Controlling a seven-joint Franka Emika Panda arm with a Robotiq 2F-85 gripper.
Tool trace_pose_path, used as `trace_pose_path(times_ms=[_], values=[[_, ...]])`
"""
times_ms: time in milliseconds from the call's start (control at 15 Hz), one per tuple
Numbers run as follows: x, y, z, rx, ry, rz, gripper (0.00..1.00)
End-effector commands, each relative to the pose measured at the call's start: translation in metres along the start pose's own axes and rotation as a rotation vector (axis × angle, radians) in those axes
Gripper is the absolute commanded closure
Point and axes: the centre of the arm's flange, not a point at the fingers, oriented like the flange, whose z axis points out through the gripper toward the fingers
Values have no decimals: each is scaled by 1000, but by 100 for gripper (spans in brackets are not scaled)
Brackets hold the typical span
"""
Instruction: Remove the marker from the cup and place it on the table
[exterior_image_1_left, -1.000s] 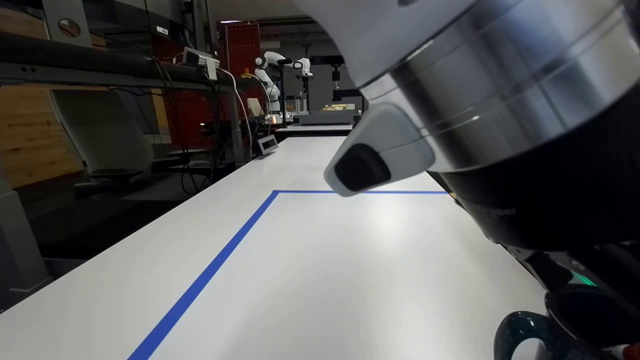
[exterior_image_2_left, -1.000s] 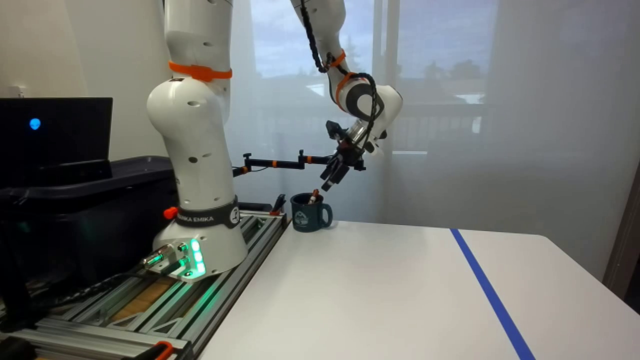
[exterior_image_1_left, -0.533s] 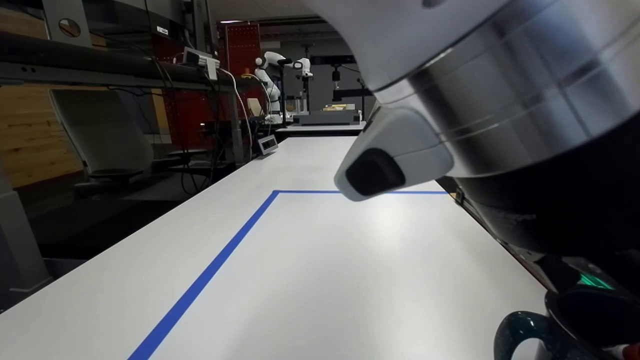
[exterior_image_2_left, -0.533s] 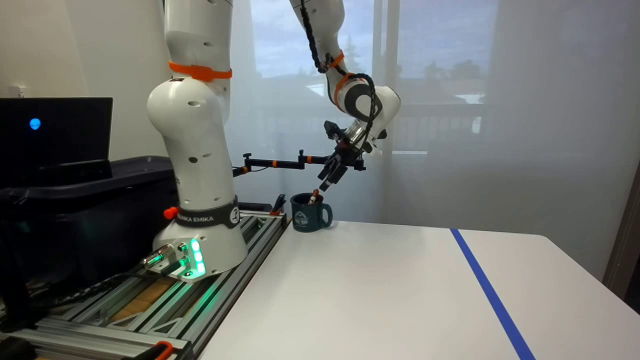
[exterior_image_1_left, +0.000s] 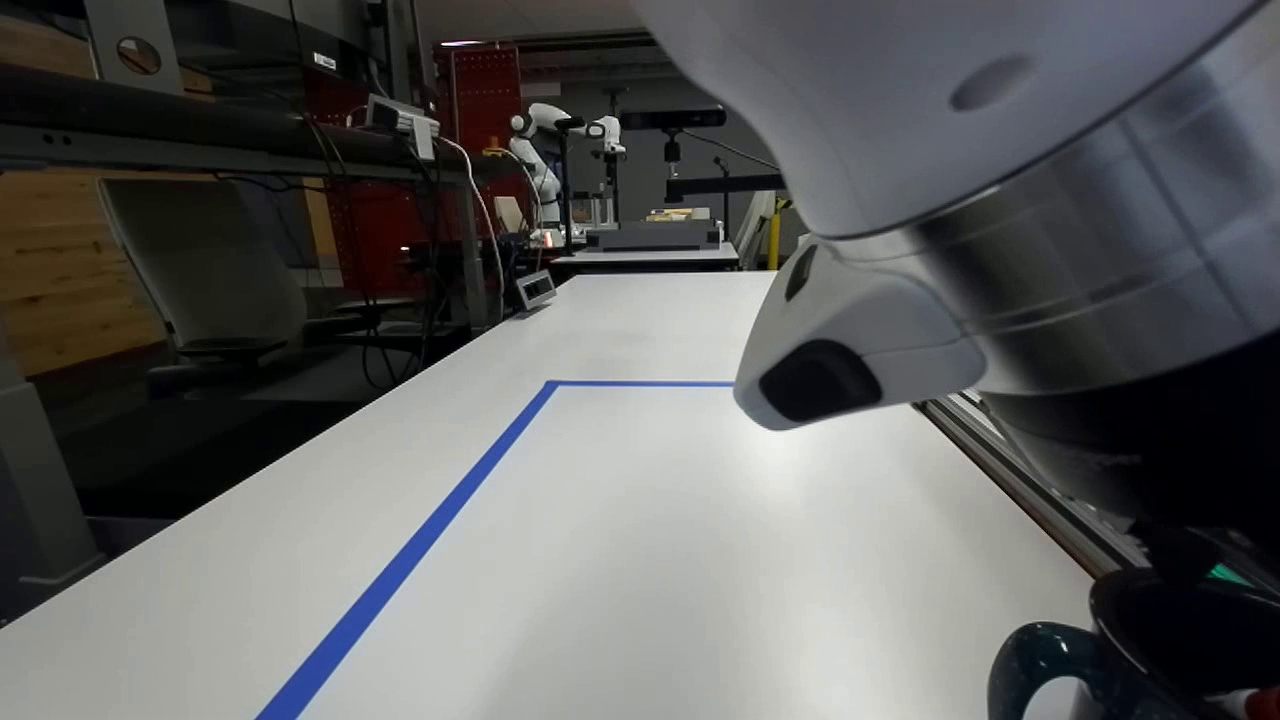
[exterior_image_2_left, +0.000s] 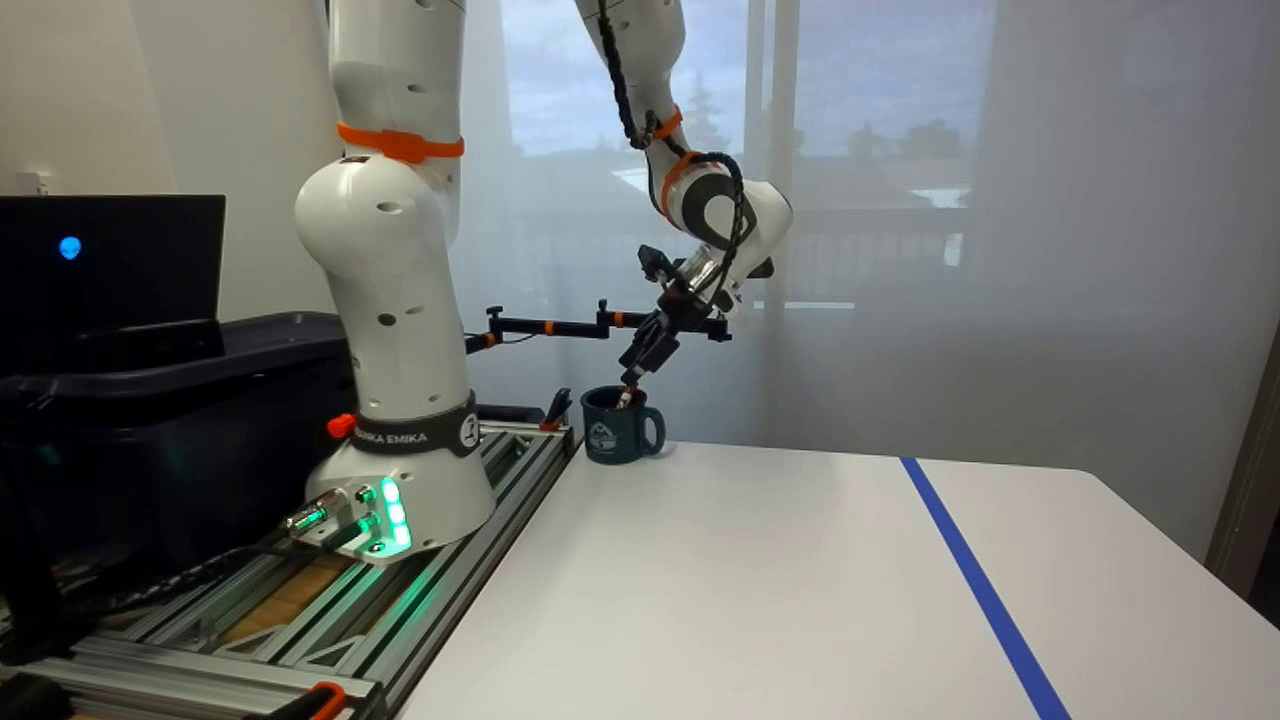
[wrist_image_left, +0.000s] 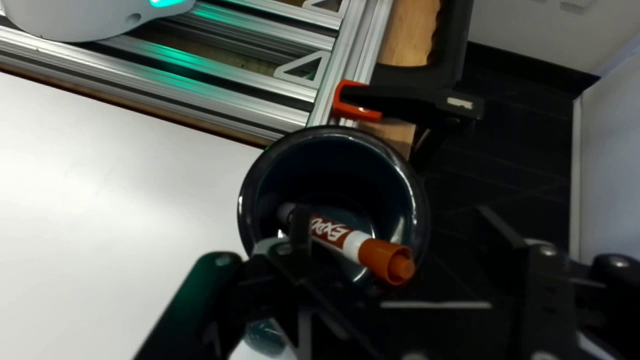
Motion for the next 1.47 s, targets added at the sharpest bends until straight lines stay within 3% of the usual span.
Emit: trace_pose_path(times_ms=[0, 133, 200, 267, 333, 400, 600, 1400], values=[[-13, 3, -1, -34, 3, 15, 44], [-13, 3, -1, -43, 3, 17, 43], [-13, 4, -1, -49, 4, 21, 34], [-13, 4, -2, -58, 5, 30, 33], [-13, 4, -3, -64, 10, 38, 25], [-12, 3, -4, -69, 13, 51, 31], [-8, 2, -4, -75, 24, 65, 38], [1, -9, -13, -77, 45, 67, 37]])
